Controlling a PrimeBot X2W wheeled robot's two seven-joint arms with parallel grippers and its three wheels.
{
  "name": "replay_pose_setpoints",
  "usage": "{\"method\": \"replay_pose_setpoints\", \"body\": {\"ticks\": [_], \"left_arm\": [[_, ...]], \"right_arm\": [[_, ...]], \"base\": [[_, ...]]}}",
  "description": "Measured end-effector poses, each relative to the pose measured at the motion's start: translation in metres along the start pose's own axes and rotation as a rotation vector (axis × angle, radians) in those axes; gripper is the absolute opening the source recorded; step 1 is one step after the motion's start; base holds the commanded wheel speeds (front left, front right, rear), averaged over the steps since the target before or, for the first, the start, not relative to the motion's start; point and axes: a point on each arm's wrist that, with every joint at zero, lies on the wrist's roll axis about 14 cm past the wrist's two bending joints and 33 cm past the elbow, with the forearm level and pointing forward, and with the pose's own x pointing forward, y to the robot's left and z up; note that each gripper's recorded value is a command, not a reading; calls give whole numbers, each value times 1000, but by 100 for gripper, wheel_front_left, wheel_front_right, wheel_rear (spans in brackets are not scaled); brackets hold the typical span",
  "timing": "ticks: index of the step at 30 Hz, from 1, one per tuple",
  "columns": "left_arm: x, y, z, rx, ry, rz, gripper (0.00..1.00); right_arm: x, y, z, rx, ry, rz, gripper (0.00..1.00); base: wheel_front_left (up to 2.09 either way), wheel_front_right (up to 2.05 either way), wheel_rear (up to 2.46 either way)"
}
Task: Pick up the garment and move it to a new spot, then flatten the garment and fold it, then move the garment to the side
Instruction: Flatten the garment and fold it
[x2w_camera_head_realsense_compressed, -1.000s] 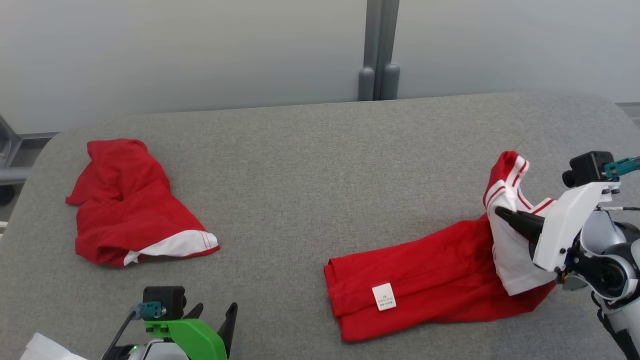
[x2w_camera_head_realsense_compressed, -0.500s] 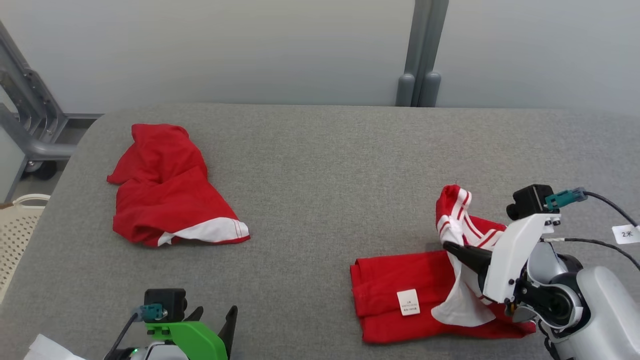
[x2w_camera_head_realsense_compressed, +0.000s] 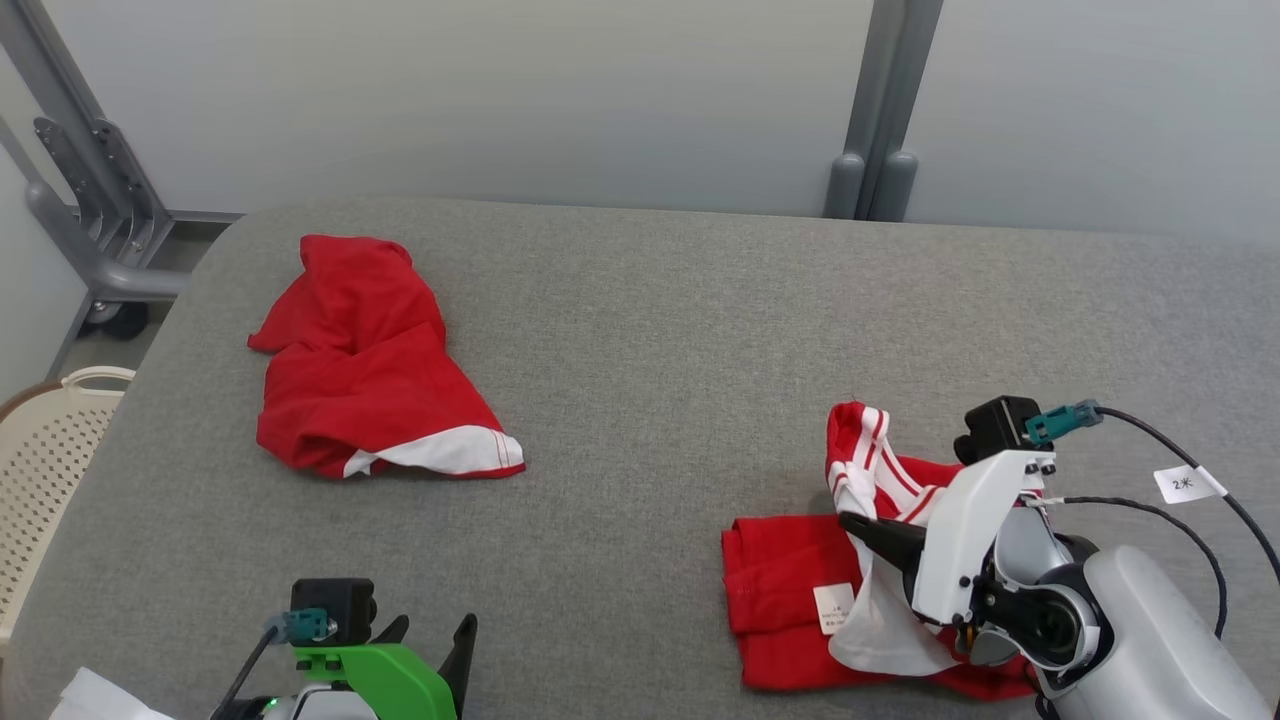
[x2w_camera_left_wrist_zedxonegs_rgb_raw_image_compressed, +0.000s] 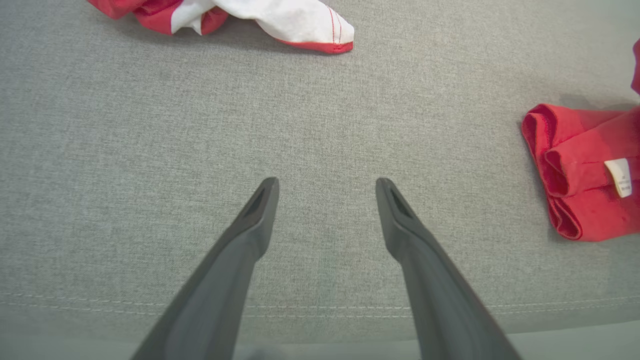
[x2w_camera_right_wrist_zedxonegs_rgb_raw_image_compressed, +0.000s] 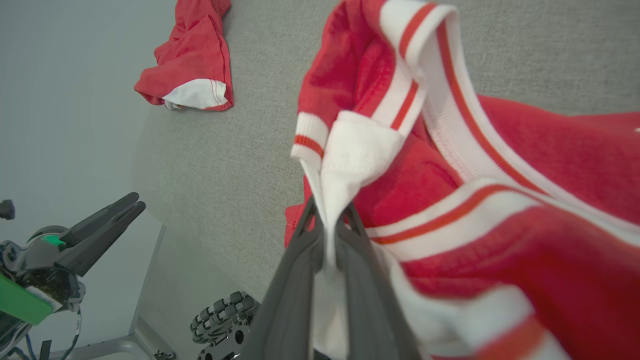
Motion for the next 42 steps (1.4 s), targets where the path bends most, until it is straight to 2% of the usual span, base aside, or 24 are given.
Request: {"method": "replay_pose_setpoints", "body": {"ticks": [15, 17, 18, 20, 27, 37, 42], "left_arm": [[-4, 5, -2, -5, 0, 13, 100], [-4, 5, -1, -4, -1, 13, 100], [-4, 4, -1, -4, -1, 11, 100], [-4, 3, -1, -3, -1, 8, 100], [-3, 1, 0, 6, 3, -1, 100], [-1, -3, 2, 14, 5, -12, 100], [3, -6, 7, 24, -12, -21, 100]], "right_arm": [[17, 14, -10, 4, 29, 40, 0], [17, 15, -10, 4, 27, 44, 13], [17, 15, -11, 5, 29, 44, 34], [17, 16, -11, 10, 24, 50, 100], [10, 36, 5, 65, -33, 134, 100], [-6, 34, 27, 55, -121, 143, 100], [-25, 16, 51, 28, -229, 91, 100]], "base": [[0, 0, 0], [0, 0, 0], [0, 0, 0], [0, 0, 0], [0, 0, 0], [0, 0, 0], [0, 0, 0]]}}
